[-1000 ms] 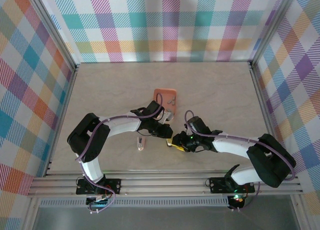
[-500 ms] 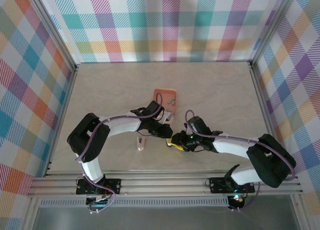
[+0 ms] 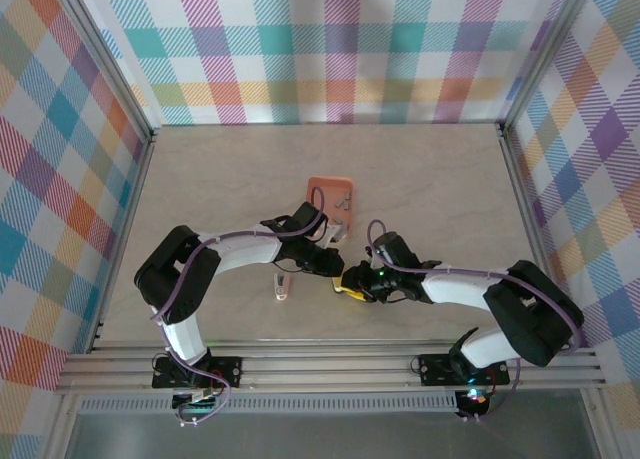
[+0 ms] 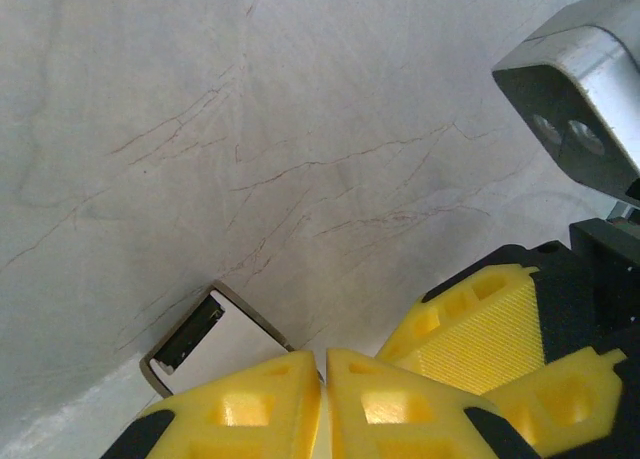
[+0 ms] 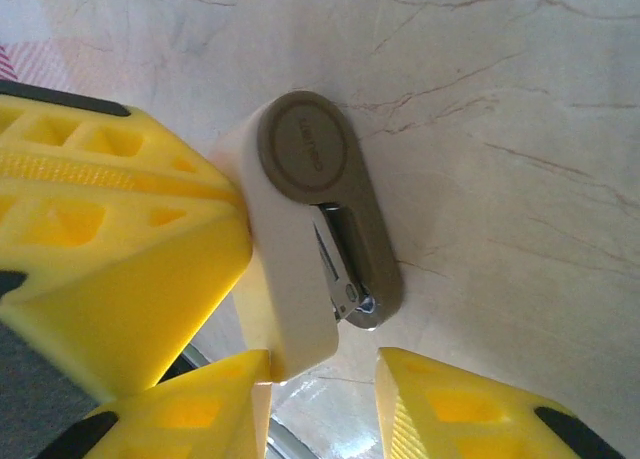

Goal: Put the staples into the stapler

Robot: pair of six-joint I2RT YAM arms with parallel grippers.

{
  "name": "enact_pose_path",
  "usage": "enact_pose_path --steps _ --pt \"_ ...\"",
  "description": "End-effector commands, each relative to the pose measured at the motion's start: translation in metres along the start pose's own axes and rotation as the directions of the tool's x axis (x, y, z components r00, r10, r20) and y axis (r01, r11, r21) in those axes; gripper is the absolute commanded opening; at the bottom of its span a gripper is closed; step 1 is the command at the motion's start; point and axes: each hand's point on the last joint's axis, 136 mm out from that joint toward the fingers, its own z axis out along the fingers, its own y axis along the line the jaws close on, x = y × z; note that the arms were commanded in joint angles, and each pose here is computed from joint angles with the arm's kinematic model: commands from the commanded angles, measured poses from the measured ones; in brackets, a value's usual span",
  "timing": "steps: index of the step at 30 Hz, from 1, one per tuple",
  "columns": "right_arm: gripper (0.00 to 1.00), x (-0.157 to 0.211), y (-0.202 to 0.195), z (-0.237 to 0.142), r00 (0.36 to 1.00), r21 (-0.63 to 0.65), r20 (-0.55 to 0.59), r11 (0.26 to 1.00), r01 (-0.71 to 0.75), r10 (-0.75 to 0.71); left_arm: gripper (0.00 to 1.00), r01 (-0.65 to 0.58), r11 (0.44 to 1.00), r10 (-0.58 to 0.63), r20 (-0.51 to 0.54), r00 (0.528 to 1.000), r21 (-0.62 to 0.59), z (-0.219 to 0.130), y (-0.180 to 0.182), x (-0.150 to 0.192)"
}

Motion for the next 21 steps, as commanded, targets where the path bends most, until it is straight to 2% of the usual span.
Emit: enact_pose_path --steps 1,6,10,12,14,17,21 --pt "0.32 -0.004 -0.031 0.007 0.998 0.119 0.037 0.992 -0.050 0.046 0.14 0.025 0.997 -0.029 -0.052 0.998 -0.071 0.010 0.022 0.026" --pt "0.31 -0.002 -0.042 0.011 0.998 0.163 0.022 0.985 -0.055 0.052 0.12 0.032 0.994 -0.039 -0.073 0.997 -0.102 0.016 0.036 0.040" --pt "0.31 -0.005 -0.032 0.007 0.999 0.148 0.026 0.989 -0.023 0.019 0.15 0.026 0.996 -0.030 -0.046 0.999 -0.083 0.010 0.028 0.032" --pt "0.32 -0.008 -0.017 -0.001 0.999 0.126 0.044 0.992 0.025 -0.031 0.22 0.016 0.997 -0.017 -0.014 1.000 -0.077 0.002 0.019 0.022" --pt "0.35 -0.012 -0.002 -0.013 0.995 0.130 0.059 0.988 0.079 -0.087 0.33 0.001 0.997 0.002 0.027 1.000 -0.080 -0.010 0.010 0.008" --pt "0.37 -0.014 0.010 -0.030 0.988 0.162 0.069 0.978 0.128 -0.141 0.48 -0.010 0.996 0.017 0.086 0.996 -0.085 -0.027 0.001 -0.010" --pt "0.39 -0.016 0.021 -0.047 0.981 0.206 0.071 0.965 0.163 -0.181 0.62 -0.010 0.998 0.021 0.158 0.987 -0.070 -0.048 -0.009 -0.029"
